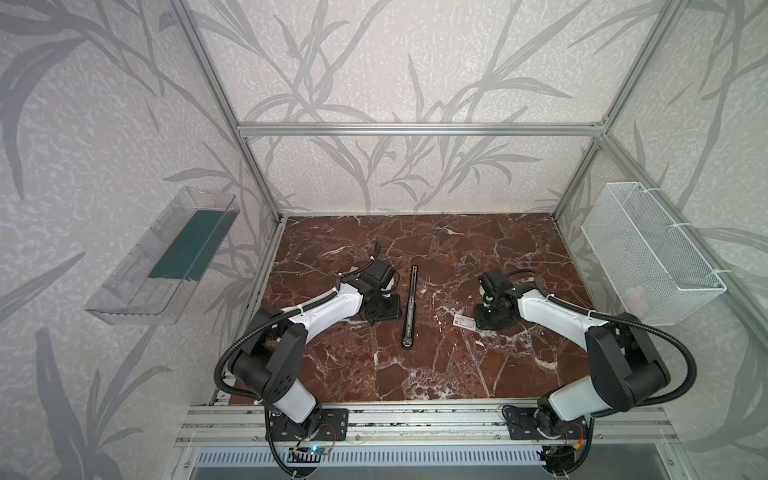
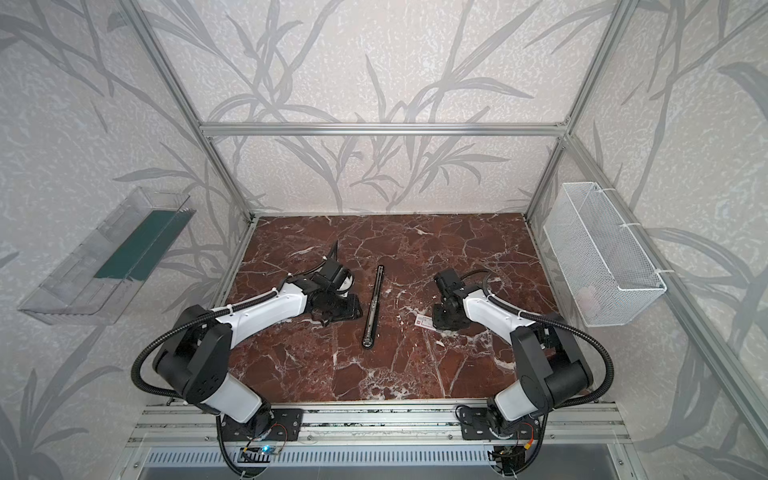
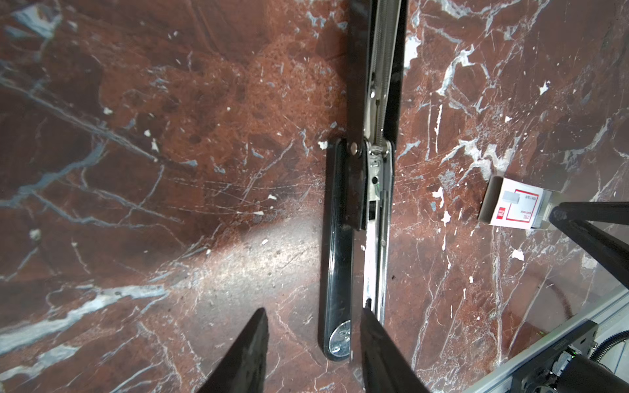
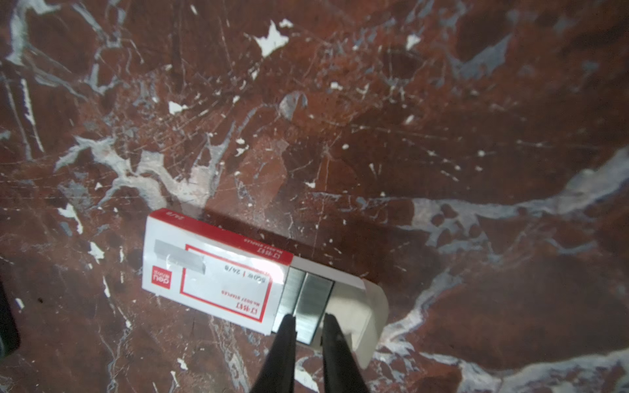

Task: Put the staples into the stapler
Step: 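Lower the right gripper onto the staple strip inside the open box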

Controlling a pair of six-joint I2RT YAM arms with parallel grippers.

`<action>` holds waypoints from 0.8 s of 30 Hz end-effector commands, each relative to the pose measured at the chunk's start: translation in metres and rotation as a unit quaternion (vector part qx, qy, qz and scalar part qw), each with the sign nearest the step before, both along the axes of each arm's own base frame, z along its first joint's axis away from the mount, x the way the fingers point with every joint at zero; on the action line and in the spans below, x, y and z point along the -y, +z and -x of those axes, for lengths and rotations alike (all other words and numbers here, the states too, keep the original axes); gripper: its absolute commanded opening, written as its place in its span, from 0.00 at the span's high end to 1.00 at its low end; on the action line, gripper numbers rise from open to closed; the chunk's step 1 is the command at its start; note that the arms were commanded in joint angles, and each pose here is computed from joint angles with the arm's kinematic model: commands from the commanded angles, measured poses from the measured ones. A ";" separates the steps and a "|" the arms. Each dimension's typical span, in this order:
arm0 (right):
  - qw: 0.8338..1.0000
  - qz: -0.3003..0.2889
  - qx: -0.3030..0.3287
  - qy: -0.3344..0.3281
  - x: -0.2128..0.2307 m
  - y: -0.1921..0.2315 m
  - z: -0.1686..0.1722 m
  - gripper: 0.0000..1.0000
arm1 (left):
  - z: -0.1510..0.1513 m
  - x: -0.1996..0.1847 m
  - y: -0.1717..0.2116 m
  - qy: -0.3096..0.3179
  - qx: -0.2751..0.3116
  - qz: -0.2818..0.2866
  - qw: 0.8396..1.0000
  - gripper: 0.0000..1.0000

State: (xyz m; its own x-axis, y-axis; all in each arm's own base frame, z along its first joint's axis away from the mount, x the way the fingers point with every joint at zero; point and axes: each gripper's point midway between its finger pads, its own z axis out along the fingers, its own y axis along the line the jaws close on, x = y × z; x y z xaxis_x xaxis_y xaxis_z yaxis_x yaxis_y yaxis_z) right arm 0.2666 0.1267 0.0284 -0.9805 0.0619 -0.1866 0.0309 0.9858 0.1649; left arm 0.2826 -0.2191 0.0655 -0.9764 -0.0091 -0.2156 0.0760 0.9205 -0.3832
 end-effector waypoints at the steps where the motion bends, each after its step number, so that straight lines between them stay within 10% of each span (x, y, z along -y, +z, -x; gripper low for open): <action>1: 1.000 0.009 -0.002 -0.008 0.005 -0.005 -0.003 0.84 | 0.000 -0.004 0.005 0.010 0.004 0.000 1.000 0.54; 24: 0.998 0.028 -0.009 -0.050 0.031 -0.009 0.007 0.95 | -0.001 -0.002 0.005 0.009 0.002 0.005 1.000 0.55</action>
State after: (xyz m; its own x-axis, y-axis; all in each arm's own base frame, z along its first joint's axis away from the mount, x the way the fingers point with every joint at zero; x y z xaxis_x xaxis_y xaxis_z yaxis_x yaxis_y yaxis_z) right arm 0.2679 0.1072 0.0211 -0.9741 0.1245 -0.1888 0.0977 0.9846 0.1450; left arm 0.2827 -0.2191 0.0656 -0.9766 -0.0099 -0.2151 0.0754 0.9199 -0.3848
